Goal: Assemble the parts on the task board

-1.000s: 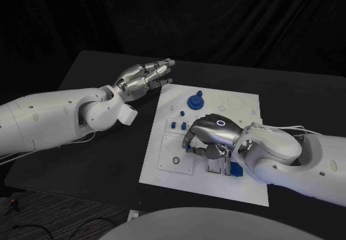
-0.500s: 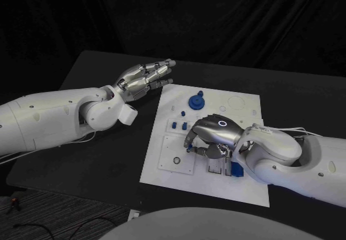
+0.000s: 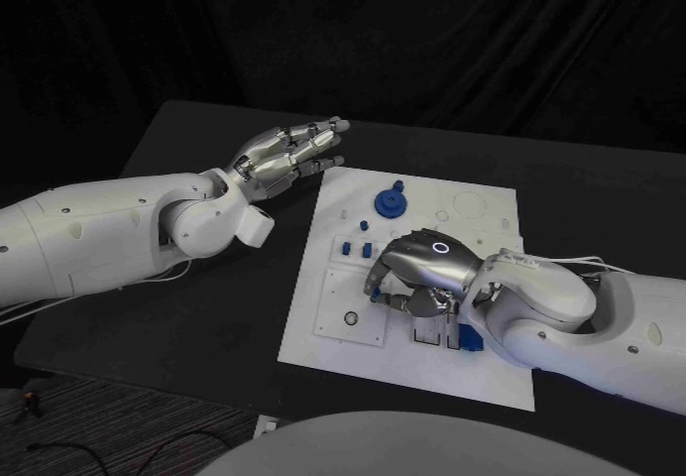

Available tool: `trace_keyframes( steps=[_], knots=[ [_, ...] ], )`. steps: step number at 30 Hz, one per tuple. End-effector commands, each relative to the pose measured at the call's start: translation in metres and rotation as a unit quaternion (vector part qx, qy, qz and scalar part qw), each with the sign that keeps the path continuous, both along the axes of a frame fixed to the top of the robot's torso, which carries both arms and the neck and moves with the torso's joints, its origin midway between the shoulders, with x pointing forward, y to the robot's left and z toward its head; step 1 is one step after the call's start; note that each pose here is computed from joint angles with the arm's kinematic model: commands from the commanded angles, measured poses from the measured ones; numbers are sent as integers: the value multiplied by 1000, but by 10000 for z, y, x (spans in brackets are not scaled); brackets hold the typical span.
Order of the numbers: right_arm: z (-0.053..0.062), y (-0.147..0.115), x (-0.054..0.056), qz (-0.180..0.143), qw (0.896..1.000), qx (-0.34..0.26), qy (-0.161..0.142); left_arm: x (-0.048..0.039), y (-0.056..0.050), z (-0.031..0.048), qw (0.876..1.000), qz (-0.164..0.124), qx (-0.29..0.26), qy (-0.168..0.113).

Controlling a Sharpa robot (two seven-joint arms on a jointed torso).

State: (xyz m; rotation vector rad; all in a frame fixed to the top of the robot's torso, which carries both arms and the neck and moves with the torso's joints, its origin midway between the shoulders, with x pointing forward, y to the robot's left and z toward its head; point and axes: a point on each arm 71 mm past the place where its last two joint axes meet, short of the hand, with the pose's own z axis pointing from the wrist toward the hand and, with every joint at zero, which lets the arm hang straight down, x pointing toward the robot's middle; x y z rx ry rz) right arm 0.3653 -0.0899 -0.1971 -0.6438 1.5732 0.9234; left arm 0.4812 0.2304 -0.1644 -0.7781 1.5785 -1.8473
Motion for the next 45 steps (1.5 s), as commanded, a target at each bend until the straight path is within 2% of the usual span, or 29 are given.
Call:
trace_keyframes(
  steps=[1, 16, 30, 45],
  knots=[
    [-6, -2, -16, -4, 1000, 3, -3, -4, -23, 4, 1000, -6, -9, -2],
    [-85, 3, -29, -7, 1000, 0, 14, 6, -33, -10, 1000, -9, -7, 2],
    [-138, -24, 17, -14, 1000, -4, 16, 7, -36, -22, 1000, -12, -6, 4],
    [-150, -27, 9, -8, 1000, -11, 0, 2, -41, -39, 1000, -14, -6, 7]
  ],
)
